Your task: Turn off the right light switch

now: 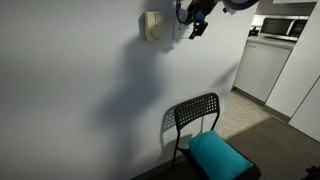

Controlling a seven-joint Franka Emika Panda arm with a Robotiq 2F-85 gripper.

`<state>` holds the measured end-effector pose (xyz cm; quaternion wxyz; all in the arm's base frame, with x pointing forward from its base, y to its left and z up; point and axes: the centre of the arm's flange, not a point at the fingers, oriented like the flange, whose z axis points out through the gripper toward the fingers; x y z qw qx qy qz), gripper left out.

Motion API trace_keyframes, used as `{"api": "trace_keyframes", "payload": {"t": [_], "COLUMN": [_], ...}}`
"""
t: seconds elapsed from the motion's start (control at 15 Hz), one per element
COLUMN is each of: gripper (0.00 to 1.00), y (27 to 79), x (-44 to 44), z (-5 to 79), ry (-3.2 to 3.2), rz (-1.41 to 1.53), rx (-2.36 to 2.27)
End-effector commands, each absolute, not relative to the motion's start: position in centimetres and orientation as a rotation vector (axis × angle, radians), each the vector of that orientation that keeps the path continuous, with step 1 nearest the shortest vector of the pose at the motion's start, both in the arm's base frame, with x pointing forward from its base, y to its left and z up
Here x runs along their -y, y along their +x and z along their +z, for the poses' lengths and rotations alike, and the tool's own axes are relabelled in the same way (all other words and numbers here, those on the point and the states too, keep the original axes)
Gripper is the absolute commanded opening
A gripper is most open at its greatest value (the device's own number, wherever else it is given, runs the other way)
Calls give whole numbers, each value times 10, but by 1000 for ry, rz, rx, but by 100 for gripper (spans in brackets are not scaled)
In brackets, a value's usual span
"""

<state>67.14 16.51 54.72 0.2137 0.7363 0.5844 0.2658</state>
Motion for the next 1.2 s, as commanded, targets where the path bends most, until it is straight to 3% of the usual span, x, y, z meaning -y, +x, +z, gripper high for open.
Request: {"api": "trace_keyframes", "payload": {"t": [0.0,1.13], "gripper": [100,100], "y": [681,683], "x": [-140,-147], "z": [523,561], "ry": [2092,2080], "rz": [673,749], "rx": [-1593,-1621]}}
